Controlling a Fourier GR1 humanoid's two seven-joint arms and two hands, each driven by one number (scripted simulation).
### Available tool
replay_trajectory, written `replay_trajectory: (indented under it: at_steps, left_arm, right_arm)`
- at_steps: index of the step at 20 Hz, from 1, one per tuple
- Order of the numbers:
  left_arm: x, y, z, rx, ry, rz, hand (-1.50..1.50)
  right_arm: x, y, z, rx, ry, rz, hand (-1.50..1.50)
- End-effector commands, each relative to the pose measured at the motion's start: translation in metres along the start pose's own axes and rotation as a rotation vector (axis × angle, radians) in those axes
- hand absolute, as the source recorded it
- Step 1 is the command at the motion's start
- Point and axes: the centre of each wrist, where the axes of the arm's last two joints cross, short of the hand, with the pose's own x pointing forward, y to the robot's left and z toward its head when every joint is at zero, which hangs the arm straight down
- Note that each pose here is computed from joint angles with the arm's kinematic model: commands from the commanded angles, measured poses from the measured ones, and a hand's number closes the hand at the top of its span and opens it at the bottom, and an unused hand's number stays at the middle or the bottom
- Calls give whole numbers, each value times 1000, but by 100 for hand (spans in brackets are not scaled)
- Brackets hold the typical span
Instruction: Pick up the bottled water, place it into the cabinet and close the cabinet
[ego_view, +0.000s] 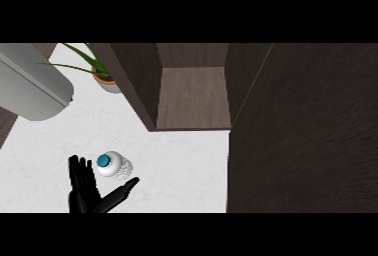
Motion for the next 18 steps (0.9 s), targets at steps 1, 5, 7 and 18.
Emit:
replay_trajectory:
  at_steps: [1,5,7,18]
  left_arm:
    - [-14,6,2,16,3,-11,-150]
    - [-19,3,-16,16,-9,57,-150]
    - [-34,9,-3,4,-15,104,-150]
    - [-42,-12,-25,-81,-44,290,150]
  right_arm:
    - [41,10,-8,16,-70,4,-150]
    - [46,11,-9,8,-84,20,-150]
    - [35,5,-3,-10,-78,7,-150]
    - [23,-3,-4,5,-75,31,-150]
